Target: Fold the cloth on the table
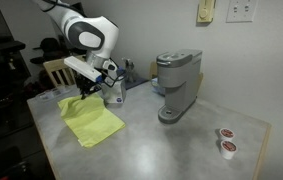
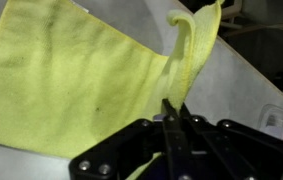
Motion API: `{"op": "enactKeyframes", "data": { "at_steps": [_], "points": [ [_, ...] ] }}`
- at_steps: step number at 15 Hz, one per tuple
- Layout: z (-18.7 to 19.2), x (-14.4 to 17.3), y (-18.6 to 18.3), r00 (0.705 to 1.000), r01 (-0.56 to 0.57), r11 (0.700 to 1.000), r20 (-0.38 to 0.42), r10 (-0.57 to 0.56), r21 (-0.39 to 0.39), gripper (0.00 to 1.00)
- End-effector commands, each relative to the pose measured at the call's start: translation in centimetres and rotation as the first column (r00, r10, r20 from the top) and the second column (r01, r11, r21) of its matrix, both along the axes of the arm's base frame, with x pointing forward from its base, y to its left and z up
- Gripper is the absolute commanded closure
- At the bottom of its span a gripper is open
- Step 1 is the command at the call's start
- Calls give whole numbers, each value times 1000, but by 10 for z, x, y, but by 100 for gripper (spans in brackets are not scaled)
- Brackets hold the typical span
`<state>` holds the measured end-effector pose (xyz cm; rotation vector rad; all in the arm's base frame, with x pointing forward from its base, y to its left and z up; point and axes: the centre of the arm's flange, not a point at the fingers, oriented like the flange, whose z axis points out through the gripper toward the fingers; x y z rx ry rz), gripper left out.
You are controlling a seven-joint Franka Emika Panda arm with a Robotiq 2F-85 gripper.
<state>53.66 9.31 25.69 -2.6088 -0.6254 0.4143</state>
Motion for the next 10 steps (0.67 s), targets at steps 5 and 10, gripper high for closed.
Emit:
{"op": "enactKeyframes", "data": {
  "at_steps": [5,10],
  "points": [
    [-3,-2,-48,998,-55,997,4,55,60,99],
    [2,15,-77,999,-33,997,28,31,69,99]
  ]
}}
